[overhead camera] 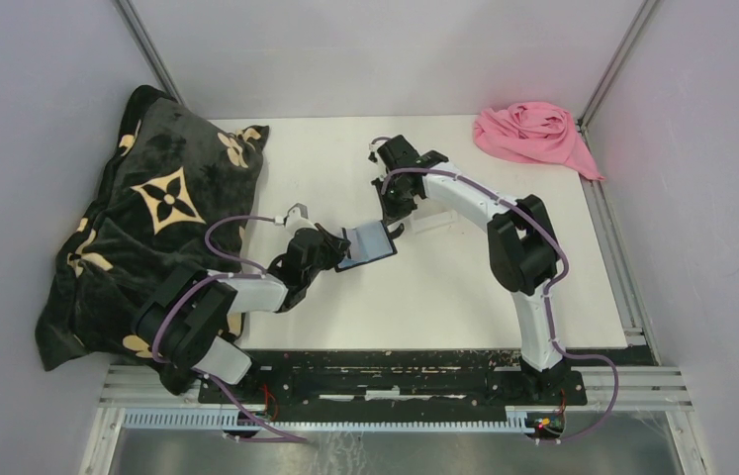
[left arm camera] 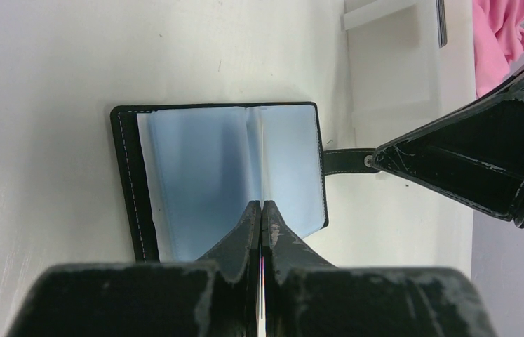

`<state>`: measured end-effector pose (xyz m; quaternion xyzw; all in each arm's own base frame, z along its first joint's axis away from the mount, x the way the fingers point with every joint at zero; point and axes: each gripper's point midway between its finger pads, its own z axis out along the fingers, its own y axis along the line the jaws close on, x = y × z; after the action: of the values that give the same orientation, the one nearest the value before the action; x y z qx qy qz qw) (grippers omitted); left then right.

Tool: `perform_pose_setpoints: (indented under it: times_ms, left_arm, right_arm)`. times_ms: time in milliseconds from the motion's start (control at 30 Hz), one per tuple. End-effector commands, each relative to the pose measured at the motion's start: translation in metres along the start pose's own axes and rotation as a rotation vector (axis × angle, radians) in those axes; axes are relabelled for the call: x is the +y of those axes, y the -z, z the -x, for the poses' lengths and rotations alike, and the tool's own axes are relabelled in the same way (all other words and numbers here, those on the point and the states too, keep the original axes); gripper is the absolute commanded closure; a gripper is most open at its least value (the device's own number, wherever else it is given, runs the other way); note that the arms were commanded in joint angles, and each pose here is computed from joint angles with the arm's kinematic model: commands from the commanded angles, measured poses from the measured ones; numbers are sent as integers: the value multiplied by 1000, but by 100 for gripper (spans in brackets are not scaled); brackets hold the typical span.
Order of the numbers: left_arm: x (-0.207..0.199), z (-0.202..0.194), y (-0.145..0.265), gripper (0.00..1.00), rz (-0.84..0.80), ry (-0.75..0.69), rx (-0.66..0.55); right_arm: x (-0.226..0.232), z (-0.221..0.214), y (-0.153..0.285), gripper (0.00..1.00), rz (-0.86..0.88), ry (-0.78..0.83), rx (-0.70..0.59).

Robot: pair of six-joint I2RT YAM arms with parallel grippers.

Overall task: Put the credit cards into the card holder
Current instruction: Insert the credit card into the card holder.

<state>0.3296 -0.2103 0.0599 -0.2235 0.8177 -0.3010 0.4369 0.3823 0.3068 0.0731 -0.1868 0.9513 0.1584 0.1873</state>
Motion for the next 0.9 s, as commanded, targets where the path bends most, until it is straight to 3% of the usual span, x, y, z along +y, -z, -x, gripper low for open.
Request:
perform_pose_setpoints:
  times_ms: [0, 867]
  left_arm:
    - [-10, 10, -3, 97, -40, 47, -60]
    - [-7, -6, -12, 97, -70, 157, -57]
  right_arm:
    - [7, 4, -5, 90, 22, 2, -15]
    - [-10, -33, -37, 91, -18, -11, 89]
